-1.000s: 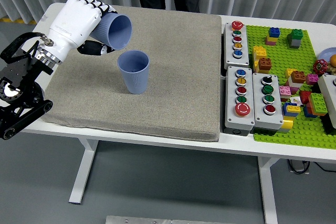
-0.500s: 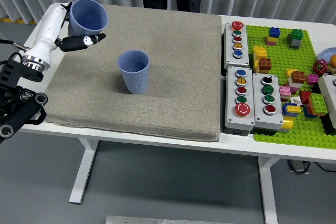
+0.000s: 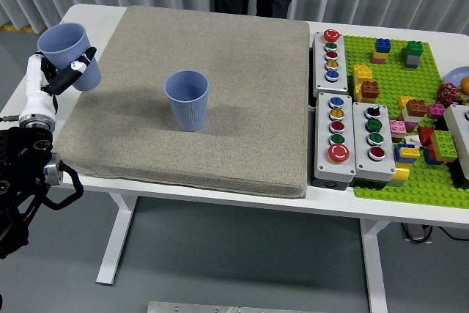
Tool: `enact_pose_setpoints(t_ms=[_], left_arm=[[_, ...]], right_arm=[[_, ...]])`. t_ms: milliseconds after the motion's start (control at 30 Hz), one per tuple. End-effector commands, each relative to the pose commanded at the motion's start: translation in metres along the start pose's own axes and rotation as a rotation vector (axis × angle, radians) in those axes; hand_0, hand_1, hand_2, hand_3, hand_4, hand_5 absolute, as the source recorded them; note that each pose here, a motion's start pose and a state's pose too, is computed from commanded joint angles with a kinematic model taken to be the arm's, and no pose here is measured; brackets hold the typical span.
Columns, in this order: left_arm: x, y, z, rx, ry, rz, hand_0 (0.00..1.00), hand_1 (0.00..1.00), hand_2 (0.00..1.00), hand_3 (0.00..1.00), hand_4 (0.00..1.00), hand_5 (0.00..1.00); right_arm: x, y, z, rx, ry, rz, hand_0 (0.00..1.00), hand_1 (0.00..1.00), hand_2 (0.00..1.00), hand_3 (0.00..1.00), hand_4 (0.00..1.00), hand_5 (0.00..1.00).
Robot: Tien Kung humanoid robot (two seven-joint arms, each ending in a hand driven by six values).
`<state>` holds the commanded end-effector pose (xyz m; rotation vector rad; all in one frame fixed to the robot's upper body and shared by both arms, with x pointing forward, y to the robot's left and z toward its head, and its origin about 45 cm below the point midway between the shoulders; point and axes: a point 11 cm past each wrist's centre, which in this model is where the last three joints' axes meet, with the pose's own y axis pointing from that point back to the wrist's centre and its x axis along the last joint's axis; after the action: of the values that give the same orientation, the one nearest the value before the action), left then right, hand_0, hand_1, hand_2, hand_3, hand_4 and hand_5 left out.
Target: Pick cup pour cup place
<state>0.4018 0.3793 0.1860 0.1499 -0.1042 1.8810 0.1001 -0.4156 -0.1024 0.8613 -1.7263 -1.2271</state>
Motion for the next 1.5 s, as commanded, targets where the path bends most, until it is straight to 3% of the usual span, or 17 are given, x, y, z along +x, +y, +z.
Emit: enact_pose_setpoints(t_ms=[300,500,767,1167,1500], left_arm=[[-0.011,0.007,-0.014,-0.051,-0.122,0.025,0.579,0.576,0.578,0.581,0.834,0.242],[-0.011,0.009,-0.02,-0.096,-0.068,0.067,0.581,0.583,0.584,0.581,0.835,0.235],[-0.015,0.015,-0.031,-0.08,-0.033,0.097,0.577,0.578,0.585,0.58,0.841,0.255],[-0.029,0.021,-0.044,-0.039,-0.073,0.037,0.586,0.58,0.587,0.58,0.863,0.297],[-0.031,0.027,-0.058,-0.009,-0.082,0.025,0.592,0.585,0.589,0.585,0.869,0.311]], right_arm=[[-0.002,0.001,-0.004,0.007,-0.003,-0.003,0.723,0.691,0.74,0.703,0.326,0.29],[-0.004,0.001,-0.008,0.015,-0.003,-0.006,0.723,0.691,0.74,0.703,0.324,0.29],[-0.004,0.002,-0.009,0.016,-0.001,-0.006,0.723,0.691,0.738,0.703,0.324,0.29],[-0.003,0.002,-0.009,0.016,0.001,-0.005,0.723,0.691,0.738,0.702,0.323,0.289],[-0.002,0.001,-0.006,0.009,0.006,-0.002,0.723,0.691,0.737,0.701,0.322,0.285]])
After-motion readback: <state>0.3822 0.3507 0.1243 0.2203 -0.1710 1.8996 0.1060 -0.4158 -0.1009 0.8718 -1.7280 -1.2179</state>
